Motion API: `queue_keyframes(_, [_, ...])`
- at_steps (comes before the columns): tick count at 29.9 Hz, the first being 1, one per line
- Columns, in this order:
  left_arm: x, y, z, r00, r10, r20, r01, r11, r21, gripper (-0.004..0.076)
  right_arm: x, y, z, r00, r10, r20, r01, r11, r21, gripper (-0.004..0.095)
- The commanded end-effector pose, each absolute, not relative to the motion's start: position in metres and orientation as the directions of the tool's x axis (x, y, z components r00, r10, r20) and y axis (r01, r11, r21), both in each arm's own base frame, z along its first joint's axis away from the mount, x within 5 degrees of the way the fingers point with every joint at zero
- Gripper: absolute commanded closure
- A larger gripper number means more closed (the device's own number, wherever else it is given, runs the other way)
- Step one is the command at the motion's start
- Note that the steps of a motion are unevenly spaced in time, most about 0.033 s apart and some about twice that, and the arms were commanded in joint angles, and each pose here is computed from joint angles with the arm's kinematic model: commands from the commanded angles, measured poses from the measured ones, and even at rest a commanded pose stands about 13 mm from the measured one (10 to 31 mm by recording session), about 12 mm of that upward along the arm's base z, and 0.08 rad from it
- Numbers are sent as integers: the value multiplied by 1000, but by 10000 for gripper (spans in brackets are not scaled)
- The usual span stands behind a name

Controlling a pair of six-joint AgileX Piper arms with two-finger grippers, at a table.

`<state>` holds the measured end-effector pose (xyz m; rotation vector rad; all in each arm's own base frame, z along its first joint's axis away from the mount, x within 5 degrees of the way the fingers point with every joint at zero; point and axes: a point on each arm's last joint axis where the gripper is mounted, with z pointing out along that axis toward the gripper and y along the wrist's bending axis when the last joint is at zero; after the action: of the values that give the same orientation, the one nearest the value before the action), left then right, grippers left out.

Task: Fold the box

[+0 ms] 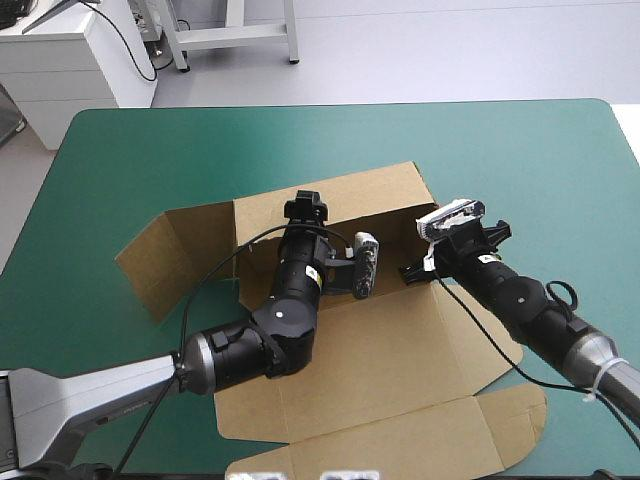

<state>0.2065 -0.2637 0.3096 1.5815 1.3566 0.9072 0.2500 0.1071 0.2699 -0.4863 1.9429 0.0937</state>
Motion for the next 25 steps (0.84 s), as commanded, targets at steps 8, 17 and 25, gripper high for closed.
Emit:
queue_keyframes(8, [159, -264, 324, 82, 997, -9, 454, -29, 891, 402, 277, 117, 271, -322, -333, -886, -379, 903, -201, 929])
queue_keyframes(17, [160, -243, 385, 193, 966, -173, 743, -28, 669, 718, 277, 122, 263, -369, -310, -876, -414, 899, -144, 929])
queue_keyframes(25, [233, -159, 449, -136, 847, -513, 780, 411, 472, 722, 277, 122, 263, -381, -284, -880, -403, 907, -118, 929])
